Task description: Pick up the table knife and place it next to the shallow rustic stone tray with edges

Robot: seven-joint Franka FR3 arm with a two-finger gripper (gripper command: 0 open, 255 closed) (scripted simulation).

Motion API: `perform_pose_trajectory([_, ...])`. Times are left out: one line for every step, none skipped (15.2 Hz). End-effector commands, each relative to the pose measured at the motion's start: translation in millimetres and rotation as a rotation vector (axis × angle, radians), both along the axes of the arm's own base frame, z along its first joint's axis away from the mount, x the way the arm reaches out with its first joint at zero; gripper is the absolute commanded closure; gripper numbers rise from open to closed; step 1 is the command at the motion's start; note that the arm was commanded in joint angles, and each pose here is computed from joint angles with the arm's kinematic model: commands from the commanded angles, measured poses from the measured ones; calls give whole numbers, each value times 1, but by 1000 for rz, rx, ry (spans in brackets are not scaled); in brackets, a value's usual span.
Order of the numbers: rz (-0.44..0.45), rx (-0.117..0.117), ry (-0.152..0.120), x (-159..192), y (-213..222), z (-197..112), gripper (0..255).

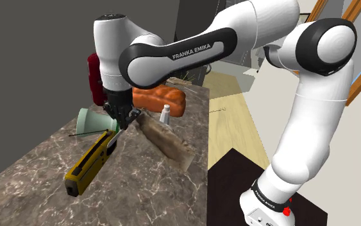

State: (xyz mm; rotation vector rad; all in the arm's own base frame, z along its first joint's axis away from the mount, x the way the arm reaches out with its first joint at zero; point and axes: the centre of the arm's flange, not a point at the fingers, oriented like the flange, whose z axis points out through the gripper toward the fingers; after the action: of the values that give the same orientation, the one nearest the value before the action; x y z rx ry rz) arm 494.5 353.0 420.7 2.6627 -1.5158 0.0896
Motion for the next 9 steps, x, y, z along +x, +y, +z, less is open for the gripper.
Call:
perform_pose_trajectory([0, 0, 0, 0, 0, 12, 255])
perform_pose_trajectory([0, 0, 0, 0, 0, 17, 255])
perform_pose_trajectory([0, 0, 0, 0, 0, 22, 255])
perform_pose_trajectory([0, 0, 0, 0, 0, 27, 255])
perform_pose_trajectory([0, 0, 0, 0, 0, 33, 255])
perform_pose_trajectory([0, 0, 0, 0, 0, 38, 255])
perform_pose_trajectory([0, 0, 0, 0, 0, 43, 255])
perform_pose_trajectory([0, 0, 0, 0, 0, 48, 255])
perform_pose_trajectory([0, 0, 0, 0, 0, 54, 255])
